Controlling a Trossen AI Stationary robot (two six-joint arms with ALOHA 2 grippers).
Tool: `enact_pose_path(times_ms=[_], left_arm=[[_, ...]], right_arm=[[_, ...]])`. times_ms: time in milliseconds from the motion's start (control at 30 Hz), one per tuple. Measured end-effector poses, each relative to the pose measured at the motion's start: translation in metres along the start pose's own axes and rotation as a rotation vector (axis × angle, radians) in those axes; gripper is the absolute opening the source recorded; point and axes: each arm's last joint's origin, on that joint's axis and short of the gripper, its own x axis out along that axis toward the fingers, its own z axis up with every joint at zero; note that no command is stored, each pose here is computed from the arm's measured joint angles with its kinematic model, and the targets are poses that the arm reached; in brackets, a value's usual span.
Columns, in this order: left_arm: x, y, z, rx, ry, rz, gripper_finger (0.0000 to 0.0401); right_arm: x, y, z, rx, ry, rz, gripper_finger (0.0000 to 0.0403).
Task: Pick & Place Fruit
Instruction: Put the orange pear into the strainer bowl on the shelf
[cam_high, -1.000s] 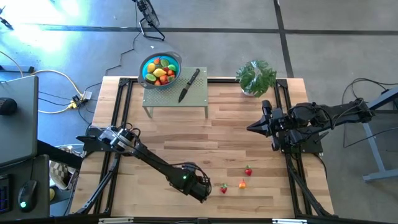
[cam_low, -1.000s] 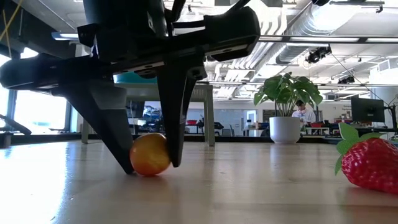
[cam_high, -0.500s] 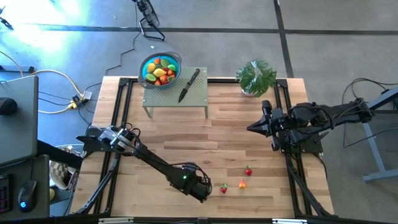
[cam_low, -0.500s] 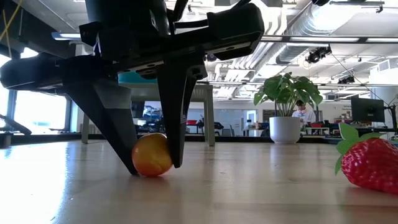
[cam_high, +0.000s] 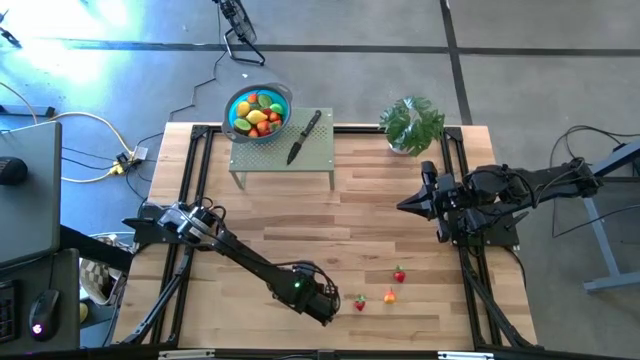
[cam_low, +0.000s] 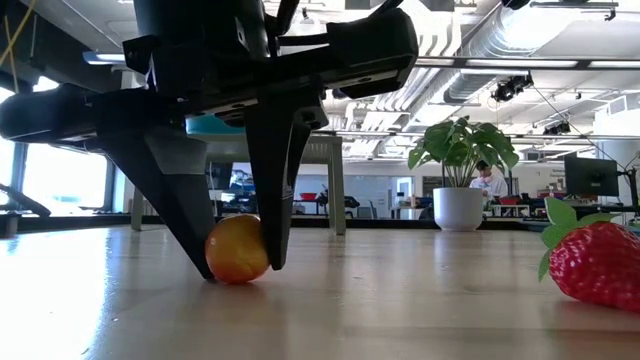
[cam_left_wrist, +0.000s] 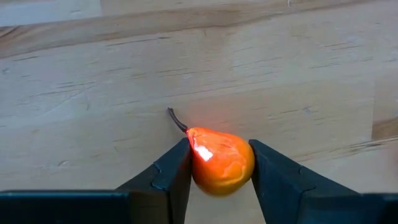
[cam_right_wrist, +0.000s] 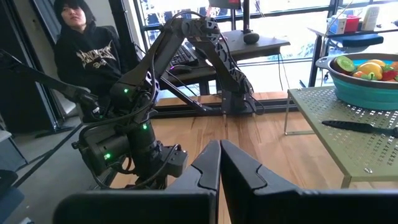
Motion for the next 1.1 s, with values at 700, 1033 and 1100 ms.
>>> enact_pose_path(times_ms=[700, 1033, 1100], left_arm=[[0.0000, -0.0014, -0.0008, 0.005, 0.006, -0.016, 0.0143], [0.0000, -0.0008, -0.0004, 0.006, 0.000, -0.010, 0.0143], [0.0000, -0.0010, -0.0001, 0.006, -0.010, -0.015, 0.0143]], right_arm=[[0.0000, 0.0001, 0.0006, -0.025, -0.006, 0.001, 0.0004], [0.0000, 0.0001, 0.0006, -0.043, -0.006, 0.001, 0.0004], [0.0000, 0.0001, 0.0005, -0.051, -0.006, 0.001, 0.0004]])
